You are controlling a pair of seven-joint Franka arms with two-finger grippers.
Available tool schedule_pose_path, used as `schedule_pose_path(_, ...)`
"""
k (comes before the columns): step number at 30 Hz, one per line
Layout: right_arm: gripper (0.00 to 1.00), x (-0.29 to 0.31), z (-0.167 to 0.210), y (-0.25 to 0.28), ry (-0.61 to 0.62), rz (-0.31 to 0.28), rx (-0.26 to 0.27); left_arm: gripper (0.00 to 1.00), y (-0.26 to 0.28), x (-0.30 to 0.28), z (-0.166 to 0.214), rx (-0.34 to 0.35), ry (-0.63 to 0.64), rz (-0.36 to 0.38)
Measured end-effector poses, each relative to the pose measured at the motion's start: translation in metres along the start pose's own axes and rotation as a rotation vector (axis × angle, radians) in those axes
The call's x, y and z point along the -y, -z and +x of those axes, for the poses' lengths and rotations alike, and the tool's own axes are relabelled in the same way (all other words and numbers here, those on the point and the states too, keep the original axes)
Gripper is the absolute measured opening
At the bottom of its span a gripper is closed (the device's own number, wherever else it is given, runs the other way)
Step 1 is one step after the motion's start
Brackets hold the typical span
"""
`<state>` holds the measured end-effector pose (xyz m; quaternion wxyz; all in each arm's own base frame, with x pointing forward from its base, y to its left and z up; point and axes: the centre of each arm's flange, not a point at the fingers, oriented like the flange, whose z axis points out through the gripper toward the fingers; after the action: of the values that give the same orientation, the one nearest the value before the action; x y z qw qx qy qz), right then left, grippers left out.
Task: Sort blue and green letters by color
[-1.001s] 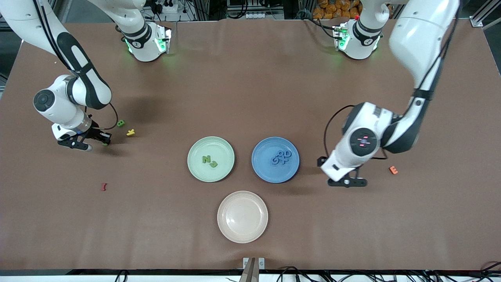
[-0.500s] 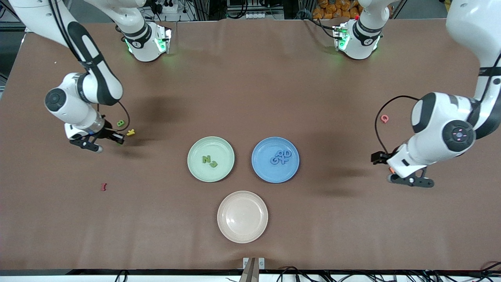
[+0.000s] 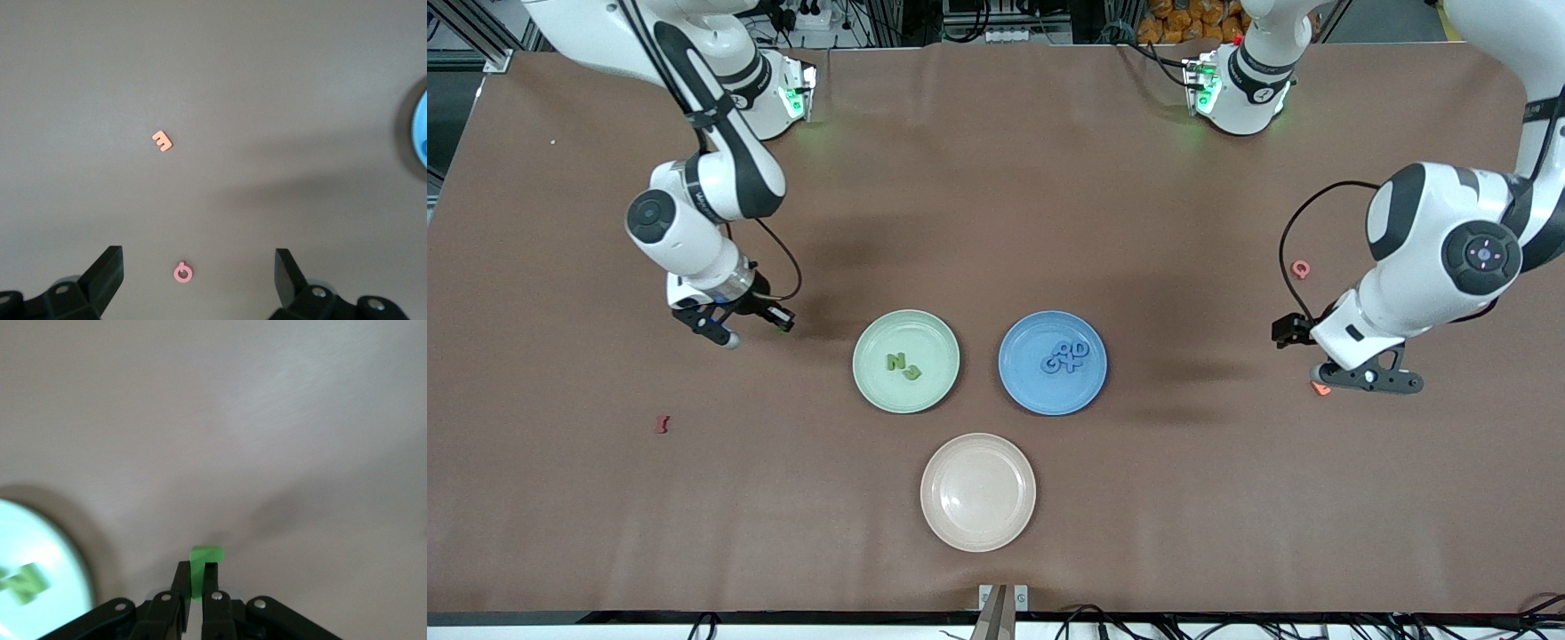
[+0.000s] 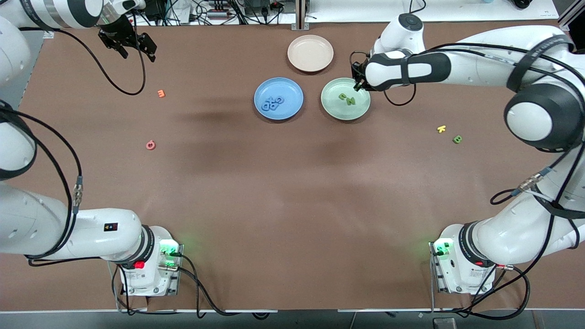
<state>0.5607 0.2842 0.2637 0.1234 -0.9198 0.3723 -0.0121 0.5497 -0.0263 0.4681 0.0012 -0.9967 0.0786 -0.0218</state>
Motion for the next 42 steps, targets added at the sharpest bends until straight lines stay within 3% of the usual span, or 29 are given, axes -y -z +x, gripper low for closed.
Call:
schedule_pose_path(11,0.11,0.010,0.003,-0.052,-0.018,-0.030,0.024,1.00,0.065,-0.012,0.017,-0.130,0.138,-0.046)
schedule_pose_path(16,0.13,0.012,0.004,-0.054,-0.018,-0.028,0.023,1.00,0.096,-0.018,0.018,-0.110,0.126,-0.049)
schedule_pose_path(28,0.68,0.018,0.007,-0.046,-0.013,-0.012,0.013,1.00,0.154,-0.014,0.008,-0.045,0.105,-0.011)
schedule_pose_path(29,0.76,0.019,0.007,-0.045,-0.012,-0.012,0.011,1.00,0.154,-0.014,0.007,-0.036,0.105,-0.010)
schedule_pose_path(38,0.74,0.019,0.008,-0.044,-0.010,-0.012,0.008,1.00,0.155,-0.009,0.005,-0.021,0.071,-0.007)
schedule_pose_path(42,0.74,0.012,0.017,-0.040,0.014,-0.039,-0.008,1.00,0.154,-0.009,0.004,-0.014,0.068,-0.007)
